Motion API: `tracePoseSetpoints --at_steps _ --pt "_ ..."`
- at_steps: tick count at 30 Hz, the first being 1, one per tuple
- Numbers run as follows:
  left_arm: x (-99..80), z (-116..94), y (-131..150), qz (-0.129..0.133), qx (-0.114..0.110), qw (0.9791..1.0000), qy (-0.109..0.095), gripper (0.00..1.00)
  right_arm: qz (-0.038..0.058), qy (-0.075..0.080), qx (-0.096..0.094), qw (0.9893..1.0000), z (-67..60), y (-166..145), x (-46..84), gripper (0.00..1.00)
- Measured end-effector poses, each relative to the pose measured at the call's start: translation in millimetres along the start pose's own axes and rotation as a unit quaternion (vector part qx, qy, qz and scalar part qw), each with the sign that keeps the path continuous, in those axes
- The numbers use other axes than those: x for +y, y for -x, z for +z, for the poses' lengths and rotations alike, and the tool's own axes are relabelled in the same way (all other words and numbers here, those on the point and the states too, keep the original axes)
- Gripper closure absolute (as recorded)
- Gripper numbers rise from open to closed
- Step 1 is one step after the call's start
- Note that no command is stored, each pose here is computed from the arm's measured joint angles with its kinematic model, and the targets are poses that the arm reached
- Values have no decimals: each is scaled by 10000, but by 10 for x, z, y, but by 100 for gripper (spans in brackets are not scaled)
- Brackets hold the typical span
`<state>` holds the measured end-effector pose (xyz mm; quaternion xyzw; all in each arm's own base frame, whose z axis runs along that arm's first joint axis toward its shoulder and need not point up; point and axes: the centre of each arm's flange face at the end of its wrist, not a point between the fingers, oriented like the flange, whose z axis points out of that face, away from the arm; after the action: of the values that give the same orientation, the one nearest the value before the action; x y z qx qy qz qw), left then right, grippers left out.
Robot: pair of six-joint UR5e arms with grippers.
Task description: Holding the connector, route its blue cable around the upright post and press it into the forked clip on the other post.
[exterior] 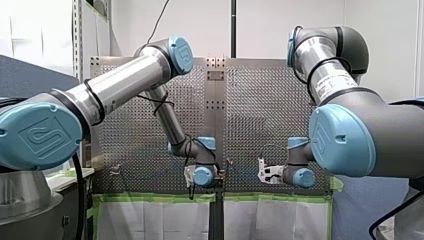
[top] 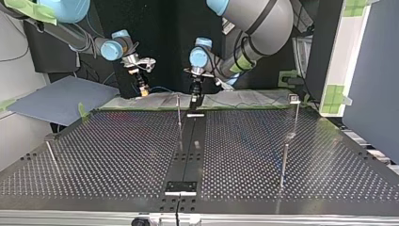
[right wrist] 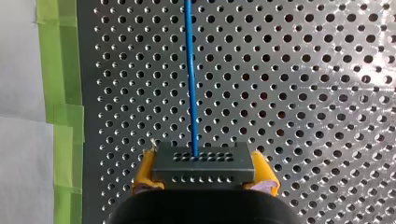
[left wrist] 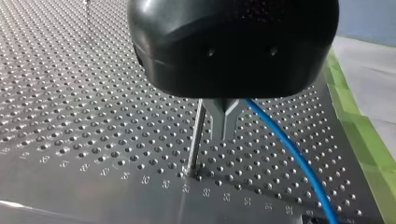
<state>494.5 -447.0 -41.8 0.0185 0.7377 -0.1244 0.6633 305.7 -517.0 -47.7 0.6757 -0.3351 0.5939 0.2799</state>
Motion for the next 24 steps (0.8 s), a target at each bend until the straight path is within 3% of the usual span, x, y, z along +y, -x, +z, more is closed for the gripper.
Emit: tracePoseSetpoints --at_steps 10,16,24 --pt "59 -28 -34 262 143 9995 65 100 -58 -17 -67 10000 -11 14 -25 100" --pt "80 -137 -108 537 347 9979 79 100 -214 -14 -245 9995 -47 48 -50 100" --pt "114 -200 -143 741 519 9958 136 100 -479 84 -478 9977 -100 79 -7 100"
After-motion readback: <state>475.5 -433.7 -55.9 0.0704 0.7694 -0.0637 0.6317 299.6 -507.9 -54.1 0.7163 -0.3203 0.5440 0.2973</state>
